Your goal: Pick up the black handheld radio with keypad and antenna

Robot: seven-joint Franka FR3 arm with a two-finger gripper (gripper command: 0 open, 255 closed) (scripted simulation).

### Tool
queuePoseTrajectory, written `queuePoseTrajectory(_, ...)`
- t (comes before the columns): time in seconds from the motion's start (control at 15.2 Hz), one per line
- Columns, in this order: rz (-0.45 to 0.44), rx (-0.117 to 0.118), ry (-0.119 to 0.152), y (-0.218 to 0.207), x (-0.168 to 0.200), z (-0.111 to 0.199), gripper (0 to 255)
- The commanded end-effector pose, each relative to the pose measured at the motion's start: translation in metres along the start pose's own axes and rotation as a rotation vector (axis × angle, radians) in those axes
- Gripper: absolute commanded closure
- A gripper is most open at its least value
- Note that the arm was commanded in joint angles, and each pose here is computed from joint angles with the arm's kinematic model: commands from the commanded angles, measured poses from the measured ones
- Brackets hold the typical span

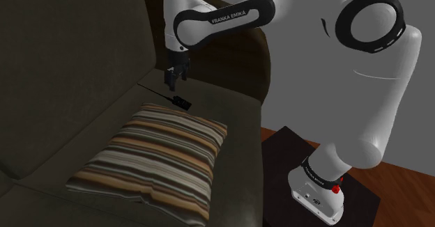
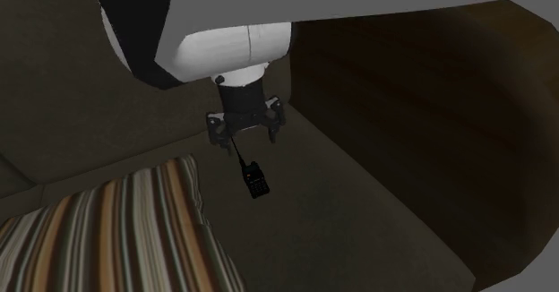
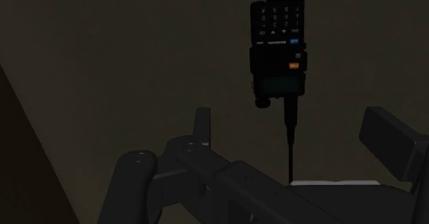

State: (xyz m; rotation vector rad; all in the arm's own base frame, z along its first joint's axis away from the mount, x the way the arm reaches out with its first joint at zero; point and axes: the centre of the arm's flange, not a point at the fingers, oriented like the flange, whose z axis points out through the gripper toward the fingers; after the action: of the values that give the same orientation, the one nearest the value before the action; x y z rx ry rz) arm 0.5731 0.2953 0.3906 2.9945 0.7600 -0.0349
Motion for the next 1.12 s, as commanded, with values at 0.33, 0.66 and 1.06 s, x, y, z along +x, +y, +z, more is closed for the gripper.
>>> queuePoseTrajectory(0.33,-0.069,-0.017,-0.008,-0.027,0.038,0.042,0)
queuePoseTrajectory(0.66,-0.069,-0.017,-0.008,-0.029,0.039,0.066,0)
queuePoseTrajectory(1.06,-0.069,-0.017,-0.008,-0.029,0.039,0.066,255)
